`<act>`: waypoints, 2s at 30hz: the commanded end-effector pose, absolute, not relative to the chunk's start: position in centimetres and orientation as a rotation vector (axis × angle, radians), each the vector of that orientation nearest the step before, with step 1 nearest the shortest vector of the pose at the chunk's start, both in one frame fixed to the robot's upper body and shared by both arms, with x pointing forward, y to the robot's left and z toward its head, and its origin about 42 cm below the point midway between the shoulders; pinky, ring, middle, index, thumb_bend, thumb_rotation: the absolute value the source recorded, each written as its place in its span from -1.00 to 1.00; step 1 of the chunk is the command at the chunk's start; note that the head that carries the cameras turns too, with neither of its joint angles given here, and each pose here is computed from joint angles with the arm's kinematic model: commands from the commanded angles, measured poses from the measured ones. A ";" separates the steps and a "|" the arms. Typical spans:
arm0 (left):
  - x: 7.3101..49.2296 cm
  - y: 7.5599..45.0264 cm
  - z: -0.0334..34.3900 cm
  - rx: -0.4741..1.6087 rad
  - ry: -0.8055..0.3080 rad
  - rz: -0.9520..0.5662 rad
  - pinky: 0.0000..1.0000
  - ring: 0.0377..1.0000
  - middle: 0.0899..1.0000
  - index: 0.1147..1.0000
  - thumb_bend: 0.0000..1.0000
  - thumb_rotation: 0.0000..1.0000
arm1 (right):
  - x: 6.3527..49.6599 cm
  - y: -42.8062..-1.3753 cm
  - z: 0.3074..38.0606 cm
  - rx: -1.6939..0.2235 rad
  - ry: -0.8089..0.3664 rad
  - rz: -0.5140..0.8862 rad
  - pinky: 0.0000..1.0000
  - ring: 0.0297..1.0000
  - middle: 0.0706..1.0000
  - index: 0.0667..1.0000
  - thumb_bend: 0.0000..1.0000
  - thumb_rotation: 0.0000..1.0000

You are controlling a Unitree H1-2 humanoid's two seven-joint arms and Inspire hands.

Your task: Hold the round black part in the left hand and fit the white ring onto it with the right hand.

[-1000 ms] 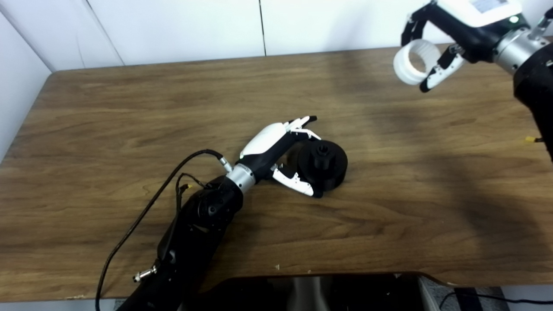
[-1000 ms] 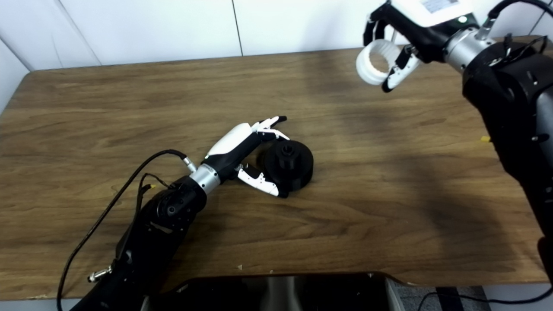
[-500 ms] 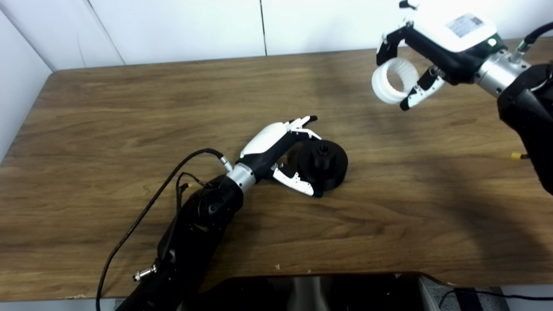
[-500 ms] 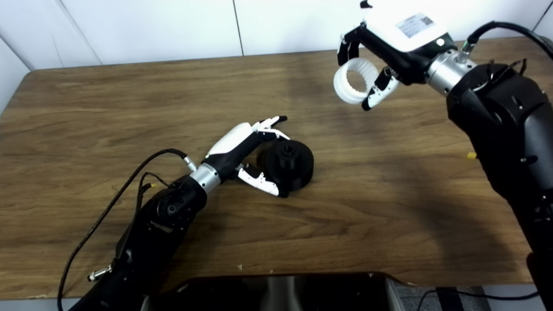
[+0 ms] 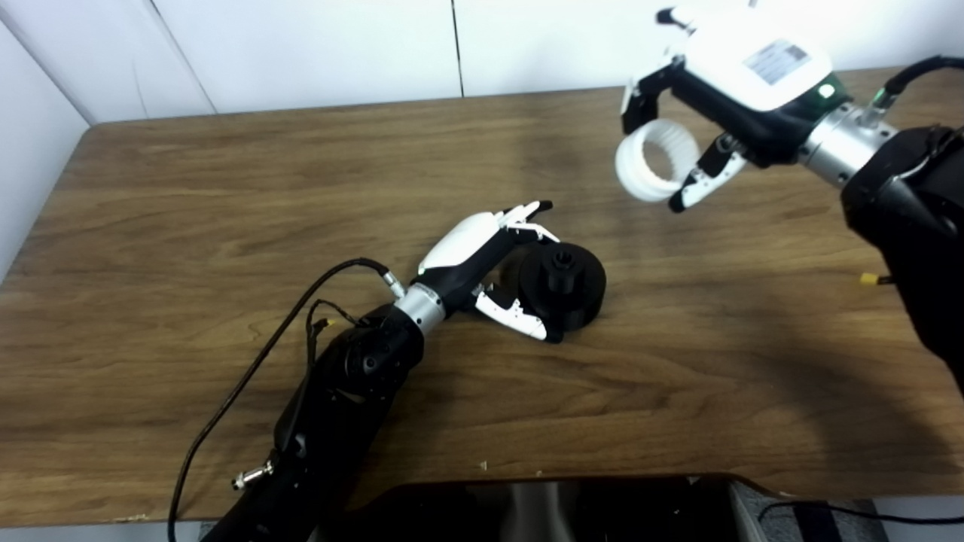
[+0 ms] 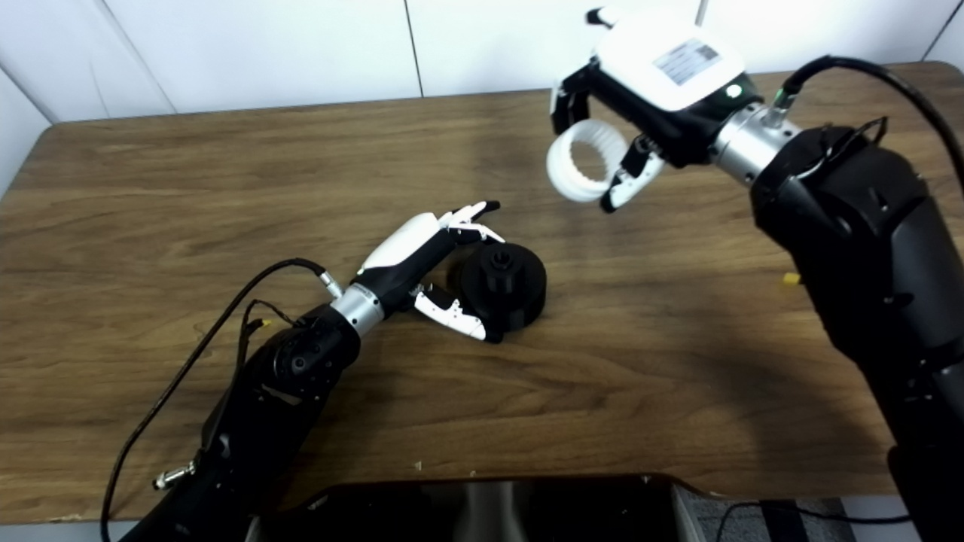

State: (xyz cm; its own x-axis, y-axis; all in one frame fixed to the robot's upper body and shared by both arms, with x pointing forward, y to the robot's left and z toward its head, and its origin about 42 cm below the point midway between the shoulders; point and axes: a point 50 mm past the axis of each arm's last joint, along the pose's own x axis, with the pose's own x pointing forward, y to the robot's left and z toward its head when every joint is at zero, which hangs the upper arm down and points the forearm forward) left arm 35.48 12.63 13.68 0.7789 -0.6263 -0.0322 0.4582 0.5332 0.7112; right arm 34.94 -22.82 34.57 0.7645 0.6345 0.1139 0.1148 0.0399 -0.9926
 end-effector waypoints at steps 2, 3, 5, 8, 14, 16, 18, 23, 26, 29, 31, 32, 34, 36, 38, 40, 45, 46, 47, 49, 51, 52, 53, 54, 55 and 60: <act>36.6 12.6 15.3 0.787 -0.282 -0.641 1.00 1.00 1.00 0.18 1.00 -0.32 | 34.3 -22.0 36.1 -1.490 -0.712 0.416 0.88 0.28 -0.11 -0.09 0.06 -0.98; 36.6 12.6 15.3 0.787 -0.281 -0.641 1.00 1.00 1.00 0.17 1.00 -0.32 | 34.2 -21.9 35.9 -1.483 -0.712 0.424 0.85 0.29 -0.11 -0.09 0.06 -0.98; 36.6 12.6 15.3 0.785 -0.279 -0.641 1.00 1.00 1.00 0.18 1.00 -0.32 | 34.0 -21.7 35.7 -1.478 -0.711 0.435 0.83 0.29 -0.11 -0.09 0.06 -0.98; 36.6 12.6 15.3 0.785 -0.280 -0.641 1.00 1.00 1.00 0.18 1.00 -0.32 | 33.8 -21.3 35.4 -1.485 -0.712 0.458 0.85 0.29 -0.11 -0.09 0.06 -0.98; 36.6 12.5 15.3 0.786 -0.283 -0.640 1.00 1.00 1.00 0.18 1.00 -0.31 | 33.3 -20.7 34.6 -1.482 -0.699 0.499 0.80 0.31 -0.11 -0.09 0.06 -0.98; 36.6 12.4 15.4 0.786 -0.281 -0.641 1.00 1.00 1.00 0.18 1.00 -0.32 | 33.1 -20.5 34.3 -1.476 -0.693 0.510 0.81 0.31 -0.11 -0.09 0.06 -0.98; 36.6 12.4 15.4 0.785 -0.282 -0.641 1.00 1.00 1.00 0.18 1.00 -0.32 | 32.9 -20.3 33.9 -1.465 -0.693 0.520 0.78 0.30 -0.11 -0.09 0.06 -0.98; 36.5 12.4 15.3 0.785 -0.284 -0.641 1.00 1.00 1.00 0.18 1.00 -0.32 | 32.5 -19.5 32.6 -1.464 -0.680 0.559 0.85 0.31 -0.11 -0.09 0.06 -0.98; 36.5 12.5 15.3 0.791 -0.282 -0.642 1.00 1.00 1.00 0.19 1.00 -0.29 | 32.4 -19.2 32.1 -1.455 -0.672 0.571 0.85 0.31 -0.11 -0.09 0.06 -0.98; 36.5 12.5 15.3 0.787 -0.278 -0.640 1.00 1.00 1.00 0.18 1.00 -0.31 | 32.3 -18.7 31.3 -1.463 -0.669 0.583 0.82 0.31 -0.11 -0.09 0.06 -0.98; 36.5 12.6 15.4 0.786 -0.276 -0.639 1.00 1.00 1.00 0.18 1.00 -0.32 | 32.2 -18.5 30.9 -1.467 -0.664 0.591 0.80 0.31 -0.11 -0.09 0.06 -0.98; 36.5 12.6 15.4 0.788 -0.276 -0.639 1.00 1.00 1.00 0.18 1.00 -0.32 | 32.2 -18.4 30.7 -1.463 -0.659 0.594 0.79 0.31 -0.11 -0.09 0.06 -0.98; 36.5 12.5 15.4 0.790 -0.277 -0.639 1.00 1.00 1.00 0.19 1.00 -0.30 | 32.0 -18.3 30.5 -1.445 -0.653 0.601 0.78 0.32 -0.11 -0.09 0.06 -0.98; 36.5 12.5 15.4 0.793 -0.279 -0.640 1.00 1.00 1.00 0.18 1.00 -0.29 | 32.0 -18.2 30.2 -1.435 -0.649 0.605 0.79 0.32 -0.11 -0.09 0.06 -0.98; 36.5 12.4 15.3 0.796 -0.282 -0.642 1.00 1.00 1.00 0.18 1.00 -0.29 | 32.1 -18.2 30.0 -1.431 -0.648 0.605 0.78 0.31 -0.12 -0.09 0.06 -0.98; 36.4 12.4 15.3 0.797 -0.280 -0.642 1.00 1.00 1.00 0.18 1.00 -0.29 | 32.2 -18.1 29.8 -1.427 -0.644 0.606 0.77 0.30 -0.12 -0.09 0.06 -0.98; 36.4 12.3 15.4 0.796 -0.282 -0.642 1.00 1.00 1.00 0.18 1.00 -0.31 | 32.5 -17.7 29.6 -1.429 -0.633 0.611 0.76 0.32 -0.11 -0.09 0.06 -0.98; 36.4 12.3 15.4 0.797 -0.282 -0.642 1.00 1.00 1.00 0.18 1.00 -0.31 | 32.6 -17.6 29.6 -1.431 -0.630 0.612 0.77 0.33 -0.11 -0.09 0.06 -0.98; 36.4 12.3 15.3 0.795 -0.285 -0.642 1.00 1.00 1.00 0.18 1.00 -0.31 | 32.7 -17.5 29.6 -1.434 -0.628 0.614 0.77 0.33 -0.11 -0.09 0.06 -0.98; 36.3 12.3 15.3 0.792 -0.288 -0.642 1.00 1.00 1.00 0.17 1.00 -0.31 | 33.0 -17.5 29.6 -1.439 -0.627 0.614 0.77 0.34 -0.11 -0.09 0.06 -0.98; 36.3 12.2 15.3 0.791 -0.289 -0.643 1.00 1.00 1.00 0.16 1.00 -0.31 | 33.2 -17.4 29.6 -1.440 -0.630 0.610 0.77 0.33 -0.11 -0.09 0.06 -0.98; 36.3 12.2 15.3 0.792 -0.289 -0.643 1.00 1.00 1.00 0.17 1.00 -0.31 | 33.3 -17.4 29.5 -1.440 -0.630 0.608 0.75 0.33 -0.11 -0.09 0.06 -0.98; 36.3 12.2 15.3 0.792 -0.288 -0.644 1.00 1.00 1.00 0.17 1.00 -0.31 | 33.4 -17.4 29.6 -1.439 -0.631 0.606 0.74 0.32 -0.11 -0.09 0.06 -0.98; 36.3 12.2 15.3 0.793 -0.288 -0.645 1.00 1.00 1.00 0.17 1.00 -0.31 | 33.5 -17.4 29.6 -1.437 -0.633 0.605 0.74 0.32 -0.11 -0.09 0.06 -0.98; 36.3 12.2 15.3 0.792 -0.289 -0.645 1.00 1.00 1.00 0.17 1.00 -0.31 | 33.7 -17.3 29.6 -1.437 -0.633 0.604 0.74 0.32 -0.11 -0.09 0.06 -0.98; 36.4 12.1 15.3 0.790 -0.289 -0.647 1.00 1.00 1.00 0.16 1.00 -0.32 | 34.3 -17.0 29.7 -1.442 -0.641 0.602 0.77 0.31 -0.11 -0.09 0.06 -0.98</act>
State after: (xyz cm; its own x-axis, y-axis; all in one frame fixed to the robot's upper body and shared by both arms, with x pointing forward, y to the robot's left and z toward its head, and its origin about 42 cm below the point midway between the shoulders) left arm 35.51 12.46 13.71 0.7779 -0.6272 -0.0382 0.4585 0.5251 0.7170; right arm 33.89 -17.67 27.73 0.7206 0.6922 -0.0399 -0.0753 0.0209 -0.9969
